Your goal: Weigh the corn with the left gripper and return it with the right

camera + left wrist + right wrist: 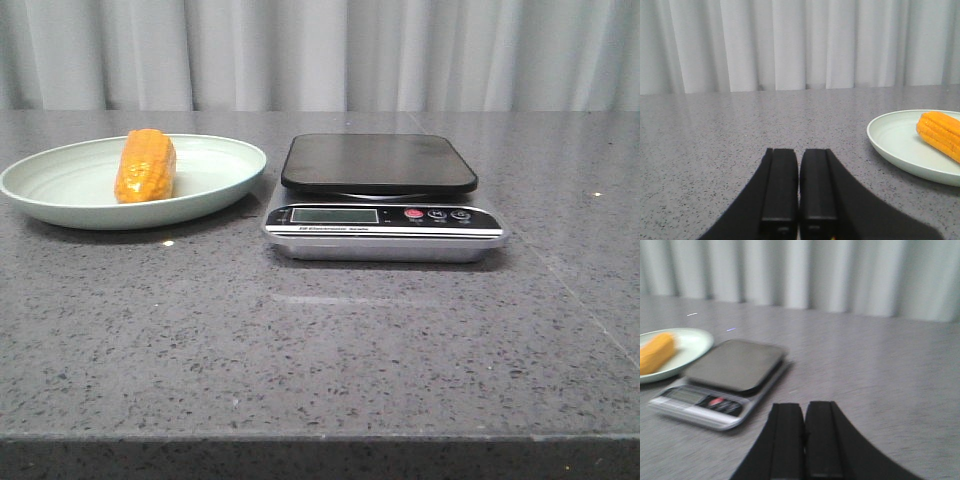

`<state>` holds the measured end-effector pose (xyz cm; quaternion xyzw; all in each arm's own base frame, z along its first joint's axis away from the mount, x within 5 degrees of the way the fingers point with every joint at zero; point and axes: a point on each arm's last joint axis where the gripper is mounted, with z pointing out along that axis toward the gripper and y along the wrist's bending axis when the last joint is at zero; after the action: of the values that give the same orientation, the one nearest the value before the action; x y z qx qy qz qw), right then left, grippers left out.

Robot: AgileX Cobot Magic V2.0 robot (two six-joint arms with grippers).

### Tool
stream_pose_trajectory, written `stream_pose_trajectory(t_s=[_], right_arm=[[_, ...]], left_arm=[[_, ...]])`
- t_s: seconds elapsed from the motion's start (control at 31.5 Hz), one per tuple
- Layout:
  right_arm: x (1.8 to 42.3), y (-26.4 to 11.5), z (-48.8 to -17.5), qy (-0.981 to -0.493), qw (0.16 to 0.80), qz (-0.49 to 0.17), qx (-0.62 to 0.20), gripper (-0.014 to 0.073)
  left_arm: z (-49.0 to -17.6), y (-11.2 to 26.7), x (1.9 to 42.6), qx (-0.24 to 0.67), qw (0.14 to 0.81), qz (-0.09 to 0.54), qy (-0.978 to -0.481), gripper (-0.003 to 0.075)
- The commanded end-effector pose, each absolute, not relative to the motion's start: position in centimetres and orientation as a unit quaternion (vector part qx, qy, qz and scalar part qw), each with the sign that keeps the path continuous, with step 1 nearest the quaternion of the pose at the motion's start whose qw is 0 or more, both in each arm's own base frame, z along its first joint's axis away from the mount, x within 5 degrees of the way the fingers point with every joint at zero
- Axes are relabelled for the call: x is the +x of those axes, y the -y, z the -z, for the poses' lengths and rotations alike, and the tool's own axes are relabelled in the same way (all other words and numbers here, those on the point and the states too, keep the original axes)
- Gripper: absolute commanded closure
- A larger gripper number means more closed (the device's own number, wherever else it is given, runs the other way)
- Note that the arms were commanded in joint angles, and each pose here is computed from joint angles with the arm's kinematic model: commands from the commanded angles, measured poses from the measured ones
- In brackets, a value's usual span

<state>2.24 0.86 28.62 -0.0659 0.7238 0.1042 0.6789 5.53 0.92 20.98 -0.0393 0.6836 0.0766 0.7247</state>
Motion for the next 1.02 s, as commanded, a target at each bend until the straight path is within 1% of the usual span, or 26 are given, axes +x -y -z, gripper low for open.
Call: stream_pose_trajectory(t_s=[0.0, 0.13, 0.19, 0.25, 0.38, 0.48, 0.51, 0.98], right_arm=[[2.8, -0.4, -29.5, -0.675, 0.736, -0.044, -0.029, 0.0456], [3.4, -0.1, -28.3, -0.650, 0.760, -0.009, -0.007, 0.0456], [3.9, -0.1, -27.0, -0.643, 0.765, -0.001, -0.006, 0.0456], [4.2, 0.0, -25.8, -0.632, 0.775, 0.000, -0.006, 0.0456], [5.0, 0.0, -23.2, -0.628, 0.778, 0.000, -0.005, 0.0456], [5.3, 0.0, -21.9, -0.620, 0.784, 0.001, -0.004, 0.0456], [5.3, 0.0, -21.9, -0.625, 0.780, 0.001, -0.004, 0.0456], [5.3, 0.0, -22.0, -0.621, 0.783, 0.001, -0.004, 0.0456]], left_arm=[[-21.6, -0.8, 5.3, -0.036, 0.756, -0.074, -0.650, 0.0588], [-21.6, -0.8, 5.3, -0.036, 0.756, -0.074, -0.650, 0.0588], [-21.6, -0.8, 5.3, -0.036, 0.756, -0.074, -0.650, 0.0588], [-21.6, -0.8, 5.3, -0.036, 0.756, -0.074, -0.650, 0.0588], [-21.6, -0.8, 5.3, -0.036, 0.756, -0.074, -0.650, 0.0588], [-21.6, -0.8, 5.3, -0.036, 0.756, -0.074, -0.650, 0.0588], [-21.6, -0.8, 5.3, -0.036, 0.756, -0.074, -0.650, 0.0588], [-21.6, -0.8, 5.3, -0.036, 0.756, -0.074, -0.650, 0.0588]])
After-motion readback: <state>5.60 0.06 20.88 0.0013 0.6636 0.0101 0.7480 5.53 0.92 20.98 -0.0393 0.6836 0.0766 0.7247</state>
